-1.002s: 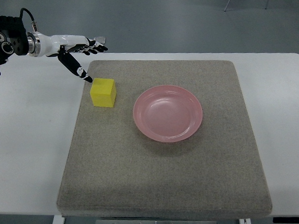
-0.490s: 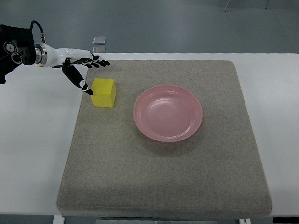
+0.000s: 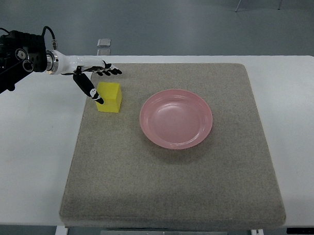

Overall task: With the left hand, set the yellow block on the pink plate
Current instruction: 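Close the left hand fingers around the yellow cube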

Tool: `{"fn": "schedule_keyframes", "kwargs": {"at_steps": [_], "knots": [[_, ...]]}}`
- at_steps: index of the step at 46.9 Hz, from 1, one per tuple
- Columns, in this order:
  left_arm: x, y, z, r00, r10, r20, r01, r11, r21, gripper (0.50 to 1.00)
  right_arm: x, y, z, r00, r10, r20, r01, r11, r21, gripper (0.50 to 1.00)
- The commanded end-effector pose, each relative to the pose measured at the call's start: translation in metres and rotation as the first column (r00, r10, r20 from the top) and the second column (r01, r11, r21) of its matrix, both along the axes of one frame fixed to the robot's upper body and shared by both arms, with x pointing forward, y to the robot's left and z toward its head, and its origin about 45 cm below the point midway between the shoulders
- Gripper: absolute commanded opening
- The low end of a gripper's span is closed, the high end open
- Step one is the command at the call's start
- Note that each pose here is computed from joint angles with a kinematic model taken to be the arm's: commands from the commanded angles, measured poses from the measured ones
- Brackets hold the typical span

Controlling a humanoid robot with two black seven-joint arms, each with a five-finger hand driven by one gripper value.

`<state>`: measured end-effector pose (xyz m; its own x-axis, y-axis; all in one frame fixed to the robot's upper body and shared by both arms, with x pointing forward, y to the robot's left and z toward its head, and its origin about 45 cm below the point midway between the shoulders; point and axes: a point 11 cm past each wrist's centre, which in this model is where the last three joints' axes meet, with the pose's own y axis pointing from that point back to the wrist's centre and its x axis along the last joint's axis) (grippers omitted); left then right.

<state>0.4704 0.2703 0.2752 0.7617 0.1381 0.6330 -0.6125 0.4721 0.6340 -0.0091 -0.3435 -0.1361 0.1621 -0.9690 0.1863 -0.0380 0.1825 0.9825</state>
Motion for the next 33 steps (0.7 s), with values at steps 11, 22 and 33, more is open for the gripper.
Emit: {"fn": "schedule_keyframes", "kwargs": {"at_steps": [11,22,33], "knots": [[-0.0004,-0.0059,-0.0069,1.000,-0.029,0.004,0.028,0.999,0.047,0.973,-0.0001,0.0000,0.0000,1.000,0.000,0.000,0.000,1.000,0.000,0.924],[0.0031,-0.0039,-0.0050,0.999,-0.011,0.036,0.010,0.999,0.041,0.898,-0.0001,0.0000,0.0000,1.000,0.000,0.000,0.000,1.000,0.000,0.924],[0.0062,-0.0046,-0.0047,0.996,-0.023,0.086,0.016,0.997,0.081,0.902,-0.0001,0.0000,0.0000,1.000,0.000,0.000,0.000,1.000,0.000,0.924]]}}
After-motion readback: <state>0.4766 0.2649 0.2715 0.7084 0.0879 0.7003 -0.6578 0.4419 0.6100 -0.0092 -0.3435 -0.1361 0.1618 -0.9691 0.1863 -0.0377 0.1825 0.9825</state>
